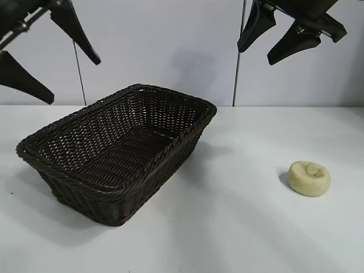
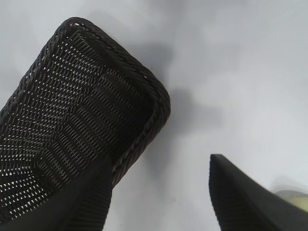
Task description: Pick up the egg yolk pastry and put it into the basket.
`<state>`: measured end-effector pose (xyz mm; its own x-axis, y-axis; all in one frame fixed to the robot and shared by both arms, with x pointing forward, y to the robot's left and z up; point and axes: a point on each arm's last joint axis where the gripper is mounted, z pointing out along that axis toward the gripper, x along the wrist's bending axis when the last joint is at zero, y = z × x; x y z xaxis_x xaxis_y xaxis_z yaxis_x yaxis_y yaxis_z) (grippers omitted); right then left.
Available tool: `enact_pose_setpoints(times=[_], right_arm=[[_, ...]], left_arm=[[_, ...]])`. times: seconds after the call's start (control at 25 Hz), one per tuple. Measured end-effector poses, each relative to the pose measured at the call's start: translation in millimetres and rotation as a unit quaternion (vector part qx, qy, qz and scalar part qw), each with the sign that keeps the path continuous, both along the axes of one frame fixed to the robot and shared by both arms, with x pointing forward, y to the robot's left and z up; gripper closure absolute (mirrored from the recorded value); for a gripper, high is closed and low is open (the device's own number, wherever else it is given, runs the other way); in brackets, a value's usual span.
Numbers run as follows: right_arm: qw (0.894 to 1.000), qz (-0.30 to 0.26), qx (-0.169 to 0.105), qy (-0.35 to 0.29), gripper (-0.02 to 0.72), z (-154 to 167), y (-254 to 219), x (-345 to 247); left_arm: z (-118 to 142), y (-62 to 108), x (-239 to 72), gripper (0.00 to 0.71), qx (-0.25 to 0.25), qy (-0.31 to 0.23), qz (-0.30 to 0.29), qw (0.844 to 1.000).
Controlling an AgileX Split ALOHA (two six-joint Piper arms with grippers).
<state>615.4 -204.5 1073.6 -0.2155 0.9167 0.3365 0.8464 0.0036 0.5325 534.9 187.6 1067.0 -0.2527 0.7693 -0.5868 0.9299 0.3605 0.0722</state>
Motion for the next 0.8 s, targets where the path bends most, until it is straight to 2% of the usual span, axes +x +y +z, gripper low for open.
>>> enact_pose_setpoints(times=[0.16, 0.28, 0.44, 0.6, 0.8], right_arm=[[1.000, 0.000, 0.000, 0.000, 0.269, 0, 0, 0], [1.000, 0.000, 0.000, 0.000, 0.269, 0, 0, 0], [1.000, 0.000, 0.000, 0.000, 0.269, 0, 0, 0], [1.000, 0.000, 0.000, 0.000, 0.269, 0, 0, 0], [1.000, 0.000, 0.000, 0.000, 0.269, 0, 0, 0]], left_arm=[[10, 4.6, -11, 0.186, 0.044, 0.002, 0.047, 0.998], [7, -2.7, -20, 0.186, 0.073, 0.017, 0.071, 0.995], [-13, -9.1, -29, 0.186, 0.095, 0.041, 0.105, 0.989], [-34, -4.4, -33, 0.186, 0.101, 0.063, 0.155, 0.981], [-52, -1.0, -37, 0.186, 0.099, 0.063, 0.180, 0.977]])
